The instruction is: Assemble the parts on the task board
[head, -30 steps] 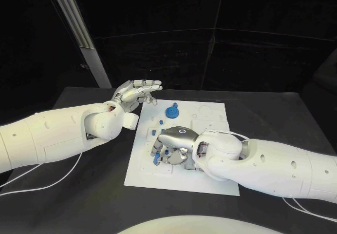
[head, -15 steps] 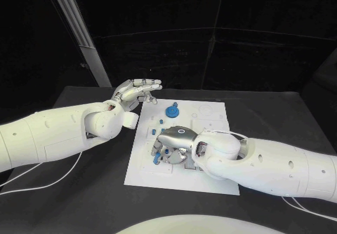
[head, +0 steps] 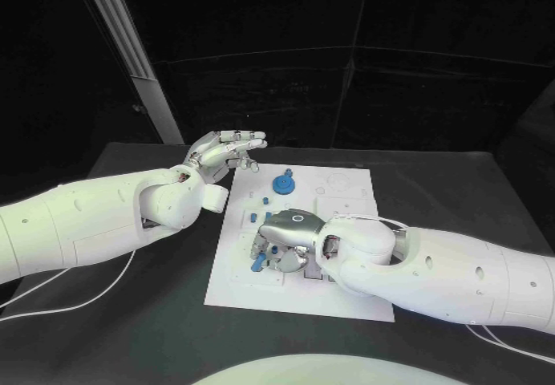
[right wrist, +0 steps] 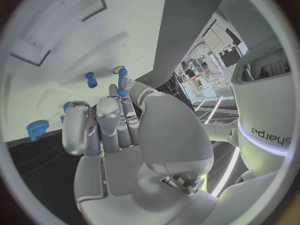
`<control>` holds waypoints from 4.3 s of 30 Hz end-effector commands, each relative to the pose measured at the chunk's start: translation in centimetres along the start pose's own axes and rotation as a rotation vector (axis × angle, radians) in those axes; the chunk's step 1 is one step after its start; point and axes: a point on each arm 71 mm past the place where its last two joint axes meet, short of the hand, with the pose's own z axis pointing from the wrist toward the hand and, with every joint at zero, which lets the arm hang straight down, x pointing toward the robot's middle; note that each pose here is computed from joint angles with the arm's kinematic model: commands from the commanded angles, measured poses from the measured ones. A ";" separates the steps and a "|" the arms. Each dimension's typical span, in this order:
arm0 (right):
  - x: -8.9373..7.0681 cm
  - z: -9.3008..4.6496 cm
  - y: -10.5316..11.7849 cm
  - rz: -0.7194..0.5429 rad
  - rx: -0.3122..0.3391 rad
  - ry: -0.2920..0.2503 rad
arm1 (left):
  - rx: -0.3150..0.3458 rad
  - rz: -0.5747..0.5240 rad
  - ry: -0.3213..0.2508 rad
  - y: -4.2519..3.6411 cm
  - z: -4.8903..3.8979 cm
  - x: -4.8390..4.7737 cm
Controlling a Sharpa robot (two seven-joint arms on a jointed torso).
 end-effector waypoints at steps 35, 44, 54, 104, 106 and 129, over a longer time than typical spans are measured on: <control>0.3 -0.9 0.2 -0.080 0.034 0.032 | 0.006 0.000 0.011 -0.14 -0.07 -0.03; 0.2 -0.3 0.7 -0.099 0.029 0.029 | 0.005 0.000 0.011 -0.15 -0.08 -0.03; 0.0 0.2 1.2 -0.098 0.005 -0.010 | 0.000 -0.002 0.015 -0.11 -0.07 0.04; -2.3 -13.7 -7.3 0.536 0.385 -0.172 | -0.009 -0.001 0.008 -0.08 -0.50 -0.66; -1.9 -14.8 -7.9 0.490 0.448 -0.093 | -0.010 -0.001 0.008 -0.05 -0.49 -0.63; 0.6 -18.4 -10.9 0.381 0.860 0.001 | -0.010 0.001 0.005 0.00 -0.43 -0.74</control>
